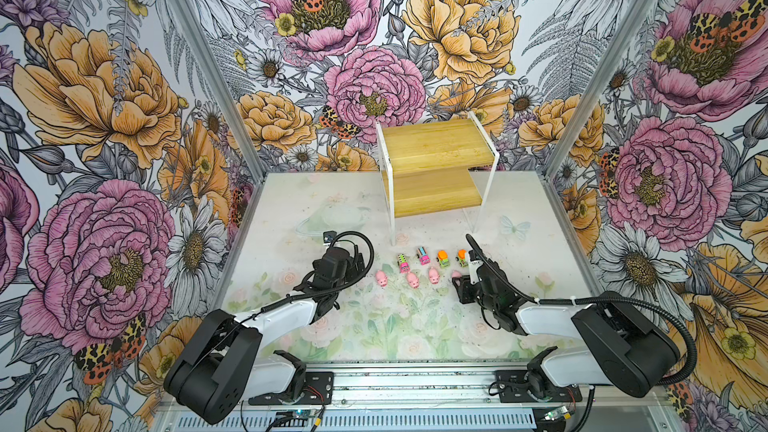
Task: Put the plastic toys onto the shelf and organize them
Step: 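Lift the pink pig with the right gripper and carry it to the shelf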
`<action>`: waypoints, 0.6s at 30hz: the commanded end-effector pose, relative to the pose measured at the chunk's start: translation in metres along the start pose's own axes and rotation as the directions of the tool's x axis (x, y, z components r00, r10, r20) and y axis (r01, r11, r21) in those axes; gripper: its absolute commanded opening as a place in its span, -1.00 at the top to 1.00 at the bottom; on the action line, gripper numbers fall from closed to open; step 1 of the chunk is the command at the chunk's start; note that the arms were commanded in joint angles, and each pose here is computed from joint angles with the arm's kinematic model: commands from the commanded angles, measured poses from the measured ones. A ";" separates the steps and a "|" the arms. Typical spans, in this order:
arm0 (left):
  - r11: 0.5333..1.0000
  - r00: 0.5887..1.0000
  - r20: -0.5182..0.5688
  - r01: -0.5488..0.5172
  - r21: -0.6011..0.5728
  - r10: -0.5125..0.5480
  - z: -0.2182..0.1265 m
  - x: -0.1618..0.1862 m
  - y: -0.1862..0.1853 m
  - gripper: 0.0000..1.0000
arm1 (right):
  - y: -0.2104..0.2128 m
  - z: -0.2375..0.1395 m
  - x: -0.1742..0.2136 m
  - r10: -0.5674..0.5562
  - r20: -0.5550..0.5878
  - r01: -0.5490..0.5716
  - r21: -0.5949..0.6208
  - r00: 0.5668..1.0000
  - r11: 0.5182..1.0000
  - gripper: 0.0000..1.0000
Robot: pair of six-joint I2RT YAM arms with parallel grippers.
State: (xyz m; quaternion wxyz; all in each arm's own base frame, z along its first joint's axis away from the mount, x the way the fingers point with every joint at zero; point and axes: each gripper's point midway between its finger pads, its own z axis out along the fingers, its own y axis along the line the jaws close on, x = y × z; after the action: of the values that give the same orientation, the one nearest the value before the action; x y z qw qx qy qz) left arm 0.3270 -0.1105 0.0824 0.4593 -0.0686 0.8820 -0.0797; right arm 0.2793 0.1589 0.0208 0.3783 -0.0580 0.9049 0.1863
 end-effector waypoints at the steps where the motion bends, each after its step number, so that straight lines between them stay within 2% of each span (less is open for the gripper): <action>1: 1.000 1.000 -0.013 -0.008 0.012 0.009 0.000 0.004 -0.001 -0.98 | -0.001 -0.001 0.003 0.000 -0.004 0.000 0.012 1.000 1.000 0.39; 10: 1.000 1.000 -0.016 -0.012 0.012 0.012 0.001 0.004 -0.001 -0.97 | 0.010 -0.015 -0.016 -0.002 0.041 0.003 -0.025 0.999 1.000 0.41; 18: 1.000 1.000 -0.005 -0.012 0.020 0.012 0.001 0.000 -0.004 -0.98 | 0.033 -0.043 -0.085 -0.040 0.185 0.052 -0.057 0.982 0.997 0.41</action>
State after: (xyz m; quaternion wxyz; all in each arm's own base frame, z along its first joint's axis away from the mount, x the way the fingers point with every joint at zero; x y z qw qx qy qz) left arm 0.3270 -0.1106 0.0824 0.4595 -0.0685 0.8820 -0.0797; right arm 0.2880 0.1633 0.0799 0.4261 -0.0615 0.8790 0.2051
